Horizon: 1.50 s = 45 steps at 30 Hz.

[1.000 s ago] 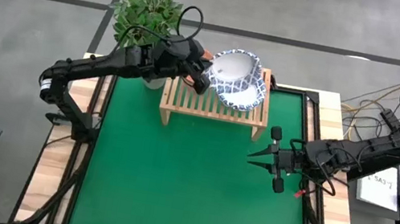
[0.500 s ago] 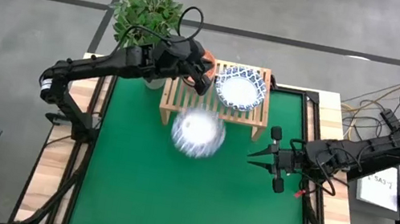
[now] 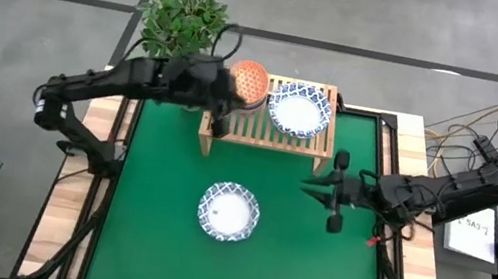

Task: Place and stack bowls onto a shelf
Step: Stack the white bowl on top of the white bowl on the shelf

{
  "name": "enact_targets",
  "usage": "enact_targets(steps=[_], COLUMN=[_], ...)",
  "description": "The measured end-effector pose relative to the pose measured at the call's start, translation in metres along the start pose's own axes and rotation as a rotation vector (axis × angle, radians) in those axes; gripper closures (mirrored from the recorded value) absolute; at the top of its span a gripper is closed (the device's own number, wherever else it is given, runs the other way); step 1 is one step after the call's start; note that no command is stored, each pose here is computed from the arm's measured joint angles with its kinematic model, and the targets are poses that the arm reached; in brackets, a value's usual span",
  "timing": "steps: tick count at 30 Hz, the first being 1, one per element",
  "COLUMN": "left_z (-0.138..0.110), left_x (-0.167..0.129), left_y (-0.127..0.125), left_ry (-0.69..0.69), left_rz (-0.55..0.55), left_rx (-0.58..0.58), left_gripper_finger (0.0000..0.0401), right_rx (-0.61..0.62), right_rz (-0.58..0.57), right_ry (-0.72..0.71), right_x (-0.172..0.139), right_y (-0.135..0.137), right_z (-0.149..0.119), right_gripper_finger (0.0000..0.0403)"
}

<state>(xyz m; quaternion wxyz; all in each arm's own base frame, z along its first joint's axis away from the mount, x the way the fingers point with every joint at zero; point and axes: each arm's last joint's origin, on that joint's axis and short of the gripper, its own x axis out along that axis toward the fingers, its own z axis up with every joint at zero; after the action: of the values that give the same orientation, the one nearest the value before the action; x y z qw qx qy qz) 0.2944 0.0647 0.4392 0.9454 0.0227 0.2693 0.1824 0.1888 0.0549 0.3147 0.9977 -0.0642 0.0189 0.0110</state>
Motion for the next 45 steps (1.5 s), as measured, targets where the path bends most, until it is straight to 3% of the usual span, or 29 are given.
enact_targets(steps=[3,9,18,21,26,34,45], left_z=[-0.012,-0.057,-0.118,-0.132,-0.147,-0.159,-0.163], left_x=[-0.019,-0.049,-0.089,-0.096,-0.106,-0.113,-0.113], left_y=[-0.012,-0.028,-0.023,-0.019,-0.015,-0.012,-0.011], left_ry=[0.02,-0.07,-0.302,-0.366,-0.428,-0.453,-0.425], left_rz=[-0.096,-0.169,-0.197,-0.188,-0.175,-0.164,-0.165], left_rx=[0.079,0.138,0.137,0.148,0.171,0.203,0.226], left_gripper_finger=[0.0383,0.04,0.04,0.04,0.04,0.04,0.04], right_rx=[0.105,0.336,0.611,0.718,0.836,0.878,0.813], right_rz=[-0.102,-0.204,-0.473,-0.485,-0.486,-0.581,-0.553], right_ry=[0.061,0.21,0.672,0.808,0.906,1.047,1.114], right_x=[0.012,0.043,0.091,0.107,0.136,0.17,0.201], right_y=[0.001,0.004,-0.004,-0.004,-0.001,0.001,0.005], right_z=[-0.005,0.004,0.006,0.001,-0.015,-0.065,-0.115], right_gripper_finger=[0.0335,0.0335,0.0333,0.0319,0.0275,0.0225,0.0223])
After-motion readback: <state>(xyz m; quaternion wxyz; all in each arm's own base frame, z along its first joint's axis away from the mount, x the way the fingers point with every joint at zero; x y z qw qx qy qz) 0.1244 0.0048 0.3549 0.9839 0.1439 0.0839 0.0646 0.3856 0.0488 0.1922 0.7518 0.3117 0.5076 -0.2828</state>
